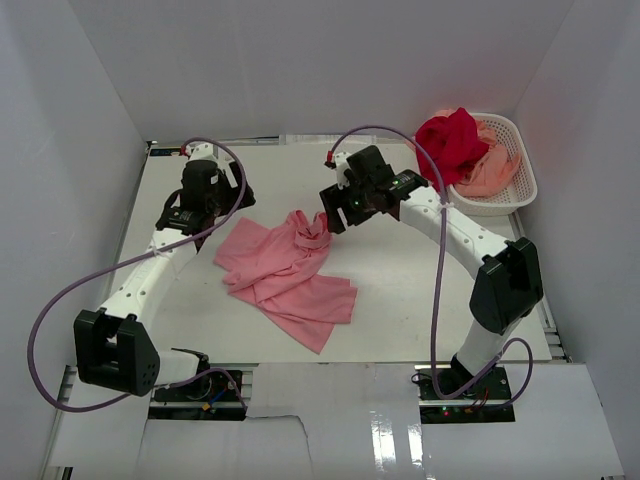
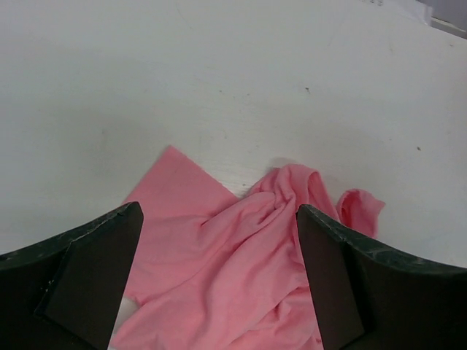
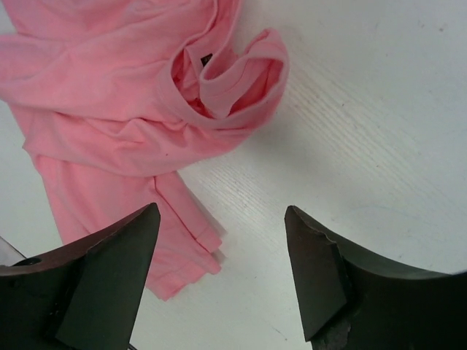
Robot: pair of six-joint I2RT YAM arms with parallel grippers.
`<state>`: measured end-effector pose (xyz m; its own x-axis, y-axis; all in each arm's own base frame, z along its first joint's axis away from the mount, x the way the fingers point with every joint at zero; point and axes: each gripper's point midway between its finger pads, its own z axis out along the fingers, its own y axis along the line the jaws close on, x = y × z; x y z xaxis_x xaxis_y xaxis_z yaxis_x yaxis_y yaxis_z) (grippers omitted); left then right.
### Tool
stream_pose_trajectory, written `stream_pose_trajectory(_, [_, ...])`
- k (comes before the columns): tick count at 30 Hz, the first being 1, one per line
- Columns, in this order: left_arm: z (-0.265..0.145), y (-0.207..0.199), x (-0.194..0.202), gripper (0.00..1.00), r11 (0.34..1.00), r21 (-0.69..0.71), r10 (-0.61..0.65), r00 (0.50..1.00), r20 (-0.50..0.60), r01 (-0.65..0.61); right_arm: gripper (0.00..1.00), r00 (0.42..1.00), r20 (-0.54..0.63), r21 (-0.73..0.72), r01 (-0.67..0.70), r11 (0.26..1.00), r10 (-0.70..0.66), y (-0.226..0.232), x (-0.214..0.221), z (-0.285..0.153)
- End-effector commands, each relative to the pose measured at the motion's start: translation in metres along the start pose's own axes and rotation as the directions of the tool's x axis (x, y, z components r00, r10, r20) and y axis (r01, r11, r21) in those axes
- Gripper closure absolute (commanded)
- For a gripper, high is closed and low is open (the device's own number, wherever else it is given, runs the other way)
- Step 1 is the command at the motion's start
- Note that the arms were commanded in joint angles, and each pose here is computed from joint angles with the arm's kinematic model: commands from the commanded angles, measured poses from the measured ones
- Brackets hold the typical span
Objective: Fold and stack the t-shirts
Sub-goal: Move the tshirt to the center of the board
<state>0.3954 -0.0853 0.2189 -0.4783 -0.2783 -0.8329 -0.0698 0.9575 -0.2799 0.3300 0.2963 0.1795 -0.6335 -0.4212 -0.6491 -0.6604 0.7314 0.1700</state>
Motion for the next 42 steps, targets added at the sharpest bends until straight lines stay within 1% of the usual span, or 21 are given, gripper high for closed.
stream_pose_trajectory(1, [-0.006, 0.031, -0.017, 0.02, 0.978, -0.195, -0.059, 0.996, 0.06, 0.07, 0.23, 0.994, 0.072, -0.05, 0.083, 0.995, -0.08, 0.02, -0.006, -0.002])
stream_pose_trajectory(3, [-0.006, 0.046, -0.018, 0.02, 0.964, -0.241, -0.098, 0.994, 0.058, 0.109, 0.23, 0.992, 0.068, -0.073, 0.115, 0.991, -0.11, 0.031, -0.001, 0.008])
stream_pose_trajectory(4, [-0.004, 0.051, -0.018, 0.02, 0.959, -0.252, -0.116, 0.992, 0.056, 0.126, 0.23, 0.985, 0.078, -0.078, 0.158, 0.984, -0.152, 0.034, -0.002, 0.012])
stream_pose_trajectory(5, [-0.002, 0.053, -0.017, 0.02, 0.96, -0.239, -0.141, 0.989, 0.047, 0.148, 0.23, 0.983, 0.068, -0.104, 0.179, 0.978, -0.173, 0.045, 0.002, 0.02])
stream_pose_trajectory(6, [0.0, 0.067, -0.02, 0.02, 0.949, -0.258, -0.174, 0.984, 0.048, 0.181, 0.23, 0.98, 0.069, -0.122, 0.195, 0.973, -0.188, 0.051, 0.001, 0.025])
stream_pose_trajectory(7, [0.006, 0.075, -0.015, 0.02, 0.943, -0.267, -0.2, 0.98, 0.027, 0.2, 0.24, 0.977, 0.056, -0.133, 0.212, 0.968, -0.206, 0.057, 0.004, 0.033])
stream_pose_trajectory(8, [0.009, 0.074, -0.012, 0.02, 0.946, -0.236, -0.234, 0.972, -0.017, 0.224, 0.25, 0.97, 0.081, -0.147, 0.239, 0.96, -0.229, 0.071, -0.003, 0.035])
stream_pose_trajectory(10, [0.014, 0.098, -0.011, 0.02, 0.919, -0.259, -0.318, 0.947, -0.039, 0.298, 0.26, 0.966, 0.077, -0.178, 0.258, 0.95, -0.248, 0.082, -0.003, 0.047])
stream_pose_trajectory(11, [0.019, 0.1, -0.004, 0.02, 0.915, -0.257, -0.338, 0.938, -0.072, 0.31, 0.26, 0.96, 0.095, -0.187, 0.277, 0.942, -0.263, 0.09, -0.008, 0.051])
stream_pose_trajectory(14, [0.016, 0.116, -0.007, 0.02, 0.891, -0.297, -0.373, 0.926, -0.051, 0.342, 0.26, 0.945, 0.138, -0.198, 0.321, 0.926, -0.298, 0.108, -0.02, 0.064])
stream_pose_trajectory(15, [0.014, 0.121, -0.009, 0.02, 0.884, -0.304, -0.385, 0.922, -0.037, 0.356, 0.25, 0.938, 0.166, -0.193, 0.335, 0.922, -0.305, 0.114, -0.032, 0.064])
stream_pose_trajectory(18, [0.006, 0.139, -0.019, 0.02, 0.842, -0.305, -0.464, 0.886, 0.008, 0.444, 0.24, 0.938, 0.141, -0.183, 0.34, 0.922, -0.318, 0.12, -0.039, 0.088])
stream_pose_trajectory(19, [0.005, 0.144, -0.019, 0.02, 0.825, -0.309, -0.493, 0.87, 0.017, 0.474, 0.24, 0.933, 0.158, -0.189, 0.349, 0.918, -0.323, 0.125, -0.053, 0.099])
stream_pose_trajectory(22, [0.005, 0.15, -0.01, 0.02, 0.791, -0.281, -0.57, 0.822, -0.012, 0.544, 0.23, 0.926, 0.184, -0.192, 0.362, 0.912, -0.329, 0.131, -0.075, 0.119])
stream_pose_trajectory(26, [0.008, 0.152, 0.002, 0.02, 0.782, -0.291, -0.586, 0.81, -0.04, 0.551, 0.23, 0.914, 0.237, -0.203, 0.378, 0.903, -0.33, 0.138, -0.091, 0.144])
stream_pose_trajectory(28, [0.005, 0.154, 0.004, 0.02, 0.778, -0.298, -0.587, 0.809, -0.032, 0.553, 0.22, 0.907, 0.269, -0.198, 0.383, 0.902, -0.325, 0.138, -0.094, 0.163])
stream_pose_trajectory(31, [-0.001, 0.154, 0.0, 0.02, 0.776, -0.296, -0.585, 0.811, -0.01, 0.557, 0.22, 0.9, 0.292, -0.193, 0.386, 0.902, -0.323, 0.136, -0.089, 0.189])
stream_pose_trajectory(33, [-0.004, 0.153, -0.004, 0.02, 0.779, -0.291, -0.579, 0.815, 0.004, 0.555, 0.25, 0.895, 0.299, -0.208, 0.4, 0.892, -0.332, 0.136, -0.078, 0.203])
stream_pose_trajectory(37, [-0.009, 0.154, -0.011, 0.02, 0.783, -0.284, -0.569, 0.821, 0.031, 0.553, 0.25, 0.884, 0.362, -0.207, 0.385, 0.899, -0.295, 0.137, -0.077, 0.218])
stream_pose_trajectory(38, [-0.009, 0.153, -0.01, 0.02, 0.784, -0.282, -0.569, 0.822, 0.029, 0.553, 0.25, 0.873, 0.397, -0.208, 0.387, 0.898, -0.285, 0.141, -0.086, 0.217])
stream_pose_trajectory(42, [-0.006, 0.149, -0.006, 0.02, 0.79, -0.254, -0.575, 0.818, 0.006, 0.558, 0.25, 0.867, 0.437, -0.218, 0.362, 0.907, -0.241, 0.145, -0.097, 0.226])
